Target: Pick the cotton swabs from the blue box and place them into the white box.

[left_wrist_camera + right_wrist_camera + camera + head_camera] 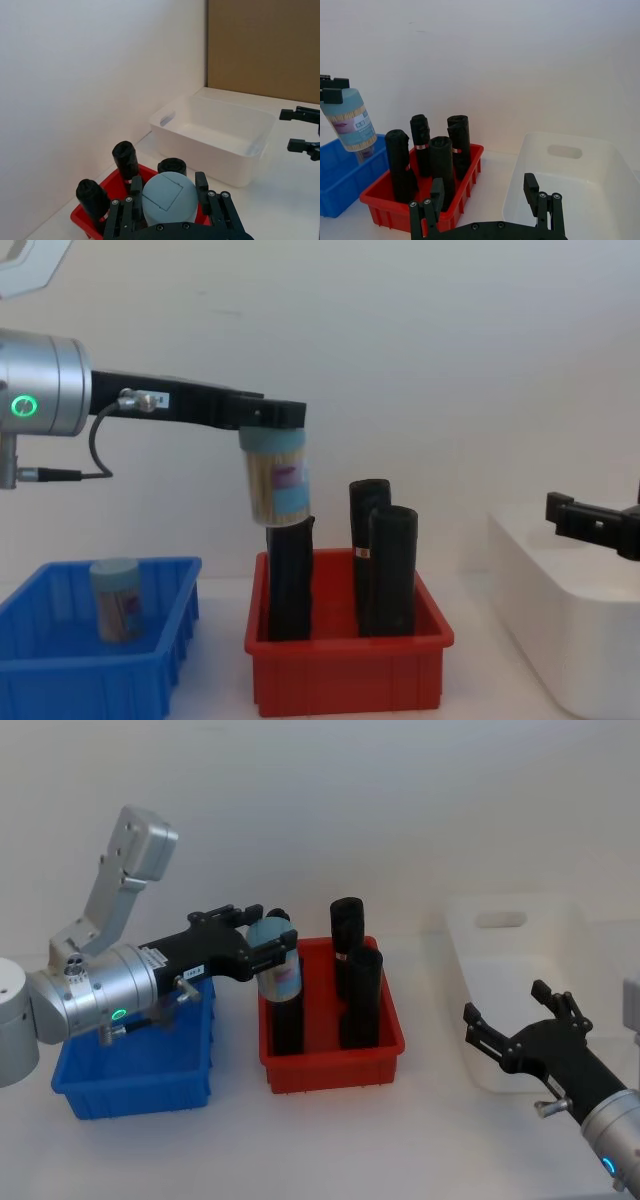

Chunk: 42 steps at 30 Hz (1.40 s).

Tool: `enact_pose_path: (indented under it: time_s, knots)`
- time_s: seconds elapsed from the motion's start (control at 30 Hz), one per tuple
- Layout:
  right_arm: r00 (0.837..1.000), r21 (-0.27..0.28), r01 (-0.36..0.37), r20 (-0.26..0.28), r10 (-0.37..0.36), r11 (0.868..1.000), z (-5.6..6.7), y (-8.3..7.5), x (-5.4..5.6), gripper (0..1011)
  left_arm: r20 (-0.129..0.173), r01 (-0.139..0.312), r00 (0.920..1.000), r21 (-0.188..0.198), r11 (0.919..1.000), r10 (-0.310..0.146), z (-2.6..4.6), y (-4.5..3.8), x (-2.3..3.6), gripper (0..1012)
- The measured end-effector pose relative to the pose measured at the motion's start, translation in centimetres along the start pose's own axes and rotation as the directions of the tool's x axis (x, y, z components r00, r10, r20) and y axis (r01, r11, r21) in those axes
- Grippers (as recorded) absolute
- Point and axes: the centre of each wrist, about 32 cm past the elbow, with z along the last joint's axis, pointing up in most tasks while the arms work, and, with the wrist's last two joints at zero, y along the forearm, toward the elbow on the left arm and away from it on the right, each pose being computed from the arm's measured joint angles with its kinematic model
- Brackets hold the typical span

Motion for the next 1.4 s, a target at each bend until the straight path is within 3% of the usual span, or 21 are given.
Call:
enact_pose_path:
  time_s: [0.1, 0.43, 0.87, 1.07, 1.4]
  knots:
    - [1.0, 0.0, 0.0, 0.0, 0.0, 1.0, 0.0, 0.0, 0.0, 1001, -0.005, 0.034, 0.9994, 0.004, 0.9994, -0.034, 0.53, -0.39, 0.03, 647]
    - [1.0, -0.001, -0.015, 0.008, 0.015, 1.0, 0.1, 0.1, -0.1, 1001, -0.013, 0.084, 0.9964, 0.009, 0.9964, -0.084, 1.34, -1.0, 0.03, 647]
    - [0.987, -0.026, -0.148, 0.06, 0.149, 0.989, 0.7, 1.1, -1.2, 1001, -0.016, 0.111, 0.9937, 0.012, 0.9938, -0.111, 1.79, -1.32, 0.03, 647]
    - [0.969, -0.041, -0.23, 0.084, 0.233, 0.972, 1.1, 2.0, -2.1, 1001, -0.017, 0.116, 0.9931, 0.013, 0.9931, -0.116, 1.89, -1.38, 0.03, 647]
    - [0.923, -0.069, -0.358, 0.125, 0.364, 0.931, 1.8, 4.2, -4.0, 1001, -0.018, 0.121, 0.9925, 0.014, 0.9926, -0.121, 1.95, -1.43, 0.04, 647]
